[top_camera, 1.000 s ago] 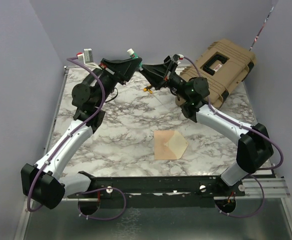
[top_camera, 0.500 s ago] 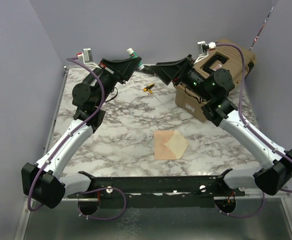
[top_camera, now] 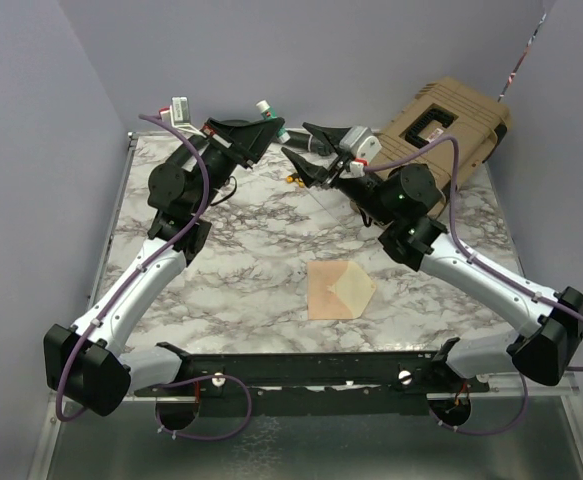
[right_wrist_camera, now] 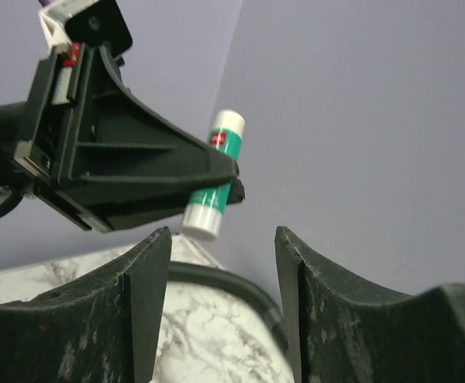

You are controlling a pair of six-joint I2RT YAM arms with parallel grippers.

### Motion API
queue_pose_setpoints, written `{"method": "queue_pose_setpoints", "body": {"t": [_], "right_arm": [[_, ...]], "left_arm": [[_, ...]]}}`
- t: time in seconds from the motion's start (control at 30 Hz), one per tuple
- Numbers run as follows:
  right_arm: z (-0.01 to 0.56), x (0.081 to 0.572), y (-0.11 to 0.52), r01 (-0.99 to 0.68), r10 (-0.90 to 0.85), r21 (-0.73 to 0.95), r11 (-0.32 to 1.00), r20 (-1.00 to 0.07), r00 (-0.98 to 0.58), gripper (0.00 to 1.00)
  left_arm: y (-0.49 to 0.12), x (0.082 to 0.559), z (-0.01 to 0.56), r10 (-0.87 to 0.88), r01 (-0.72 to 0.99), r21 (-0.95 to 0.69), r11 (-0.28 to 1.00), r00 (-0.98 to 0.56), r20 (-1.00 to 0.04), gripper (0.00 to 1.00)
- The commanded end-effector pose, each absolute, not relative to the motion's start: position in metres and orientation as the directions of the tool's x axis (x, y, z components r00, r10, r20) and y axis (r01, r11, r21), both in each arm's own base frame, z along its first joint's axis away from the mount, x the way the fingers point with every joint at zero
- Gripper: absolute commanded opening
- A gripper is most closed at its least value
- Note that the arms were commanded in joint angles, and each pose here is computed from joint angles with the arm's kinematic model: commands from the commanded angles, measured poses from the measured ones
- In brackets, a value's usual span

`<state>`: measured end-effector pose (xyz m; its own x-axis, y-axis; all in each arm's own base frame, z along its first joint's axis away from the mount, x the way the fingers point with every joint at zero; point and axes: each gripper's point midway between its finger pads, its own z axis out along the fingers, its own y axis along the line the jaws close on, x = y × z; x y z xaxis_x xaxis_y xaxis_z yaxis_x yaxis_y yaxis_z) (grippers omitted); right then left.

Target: Place the letter into the envelope and seal it

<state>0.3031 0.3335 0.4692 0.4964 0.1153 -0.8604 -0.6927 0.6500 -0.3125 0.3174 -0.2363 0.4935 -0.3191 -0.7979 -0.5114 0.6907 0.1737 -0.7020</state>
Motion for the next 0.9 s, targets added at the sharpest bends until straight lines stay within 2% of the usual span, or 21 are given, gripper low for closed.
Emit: {"method": "queue_pose_setpoints", "body": {"t": [0.0, 0.23, 0.3, 0.4, 0.47, 0.7, 0.87], "right_arm": [[0.494, 0.305, 0.334, -0.556, 0.072, -0.424, 0.715, -0.746, 0.662, 0.57], [0.485, 0.302, 0.357, -0.575, 0.058, -0.458, 0.678, -0.747, 0.663, 0.55], [0.486, 0.306, 0.355, -0.577, 0.075, -0.420, 0.700, -0.761, 0.645, 0.48], [0.497, 0.312, 0.348, -0.589, 0.134, -0.318, 0.742, -0.791, 0.597, 0.30], [0.499, 0.310, 0.349, -0.607, 0.165, -0.290, 0.740, -0.796, 0.582, 0.23], [0.500, 0.307, 0.345, -0.657, 0.260, -0.174, 0.733, -0.821, 0.508, 0.19], [0.499, 0.297, 0.348, -0.760, 0.416, 0.030, 0.650, -0.850, 0.323, 0.05]], "left_arm": [[-0.235, 0.320, 0.488, -0.798, 0.671, -0.718, 0.182, -0.326, -0.507, 0.00], [-0.235, 0.320, 0.488, -0.798, 0.670, -0.718, 0.190, -0.321, -0.510, 0.00], [-0.234, 0.320, 0.488, -0.798, 0.670, -0.716, 0.193, -0.318, -0.512, 0.00], [-0.234, 0.320, 0.485, -0.797, 0.667, -0.717, 0.202, -0.314, -0.516, 0.00], [-0.234, 0.321, 0.483, -0.797, 0.663, -0.721, 0.203, -0.315, -0.515, 0.00], [-0.235, 0.321, 0.481, -0.791, 0.664, -0.720, 0.204, -0.321, -0.521, 0.00], [-0.233, 0.319, 0.480, -0.786, 0.675, -0.701, 0.232, -0.295, -0.544, 0.00]]}}
